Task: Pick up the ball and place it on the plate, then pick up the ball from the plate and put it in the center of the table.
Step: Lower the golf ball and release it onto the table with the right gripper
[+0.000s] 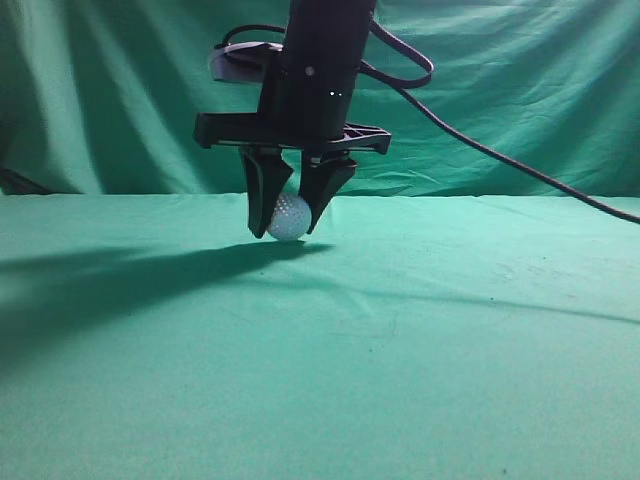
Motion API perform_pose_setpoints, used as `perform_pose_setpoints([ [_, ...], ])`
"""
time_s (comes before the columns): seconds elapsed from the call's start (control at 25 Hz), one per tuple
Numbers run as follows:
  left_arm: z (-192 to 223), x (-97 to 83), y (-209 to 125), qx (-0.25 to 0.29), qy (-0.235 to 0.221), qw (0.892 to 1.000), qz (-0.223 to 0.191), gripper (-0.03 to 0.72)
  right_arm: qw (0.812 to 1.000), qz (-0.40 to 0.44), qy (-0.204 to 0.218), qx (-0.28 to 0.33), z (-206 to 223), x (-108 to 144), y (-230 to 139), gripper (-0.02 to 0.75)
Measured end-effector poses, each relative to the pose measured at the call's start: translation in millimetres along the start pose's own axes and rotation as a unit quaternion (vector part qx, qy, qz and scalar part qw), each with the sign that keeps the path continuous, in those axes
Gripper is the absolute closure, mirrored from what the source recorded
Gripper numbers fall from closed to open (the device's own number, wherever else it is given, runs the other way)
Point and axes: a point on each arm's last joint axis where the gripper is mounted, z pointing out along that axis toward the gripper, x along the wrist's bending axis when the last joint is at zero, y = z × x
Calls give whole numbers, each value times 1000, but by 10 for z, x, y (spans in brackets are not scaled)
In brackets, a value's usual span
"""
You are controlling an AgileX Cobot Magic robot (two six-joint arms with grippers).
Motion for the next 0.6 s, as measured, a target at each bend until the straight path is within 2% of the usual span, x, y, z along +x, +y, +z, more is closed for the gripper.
perform_pose_setpoints([
  [0.28, 0, 0, 0, 0, 0, 1000, 0, 688, 1000, -4, 0, 1, 19, 0, 0, 416],
  [0.32, 0, 0, 0, 0, 0, 1000, 0, 688, 1000, -6, 0, 1, 19, 0, 0, 347],
  [0.44, 0, 1, -1, 0, 1, 1000, 1, 688, 1000, -7, 0, 4, -4, 0, 13, 221],
  [0.48, 0, 2, -1, 1, 1, 1000, 2, 688, 1000, -8, 1, 7, -27, 0, 26, 199],
  [0.6, 0, 2, -1, 1, 1, 1000, 2, 688, 1000, -15, 2, 15, -168, 1, 114, 206],
])
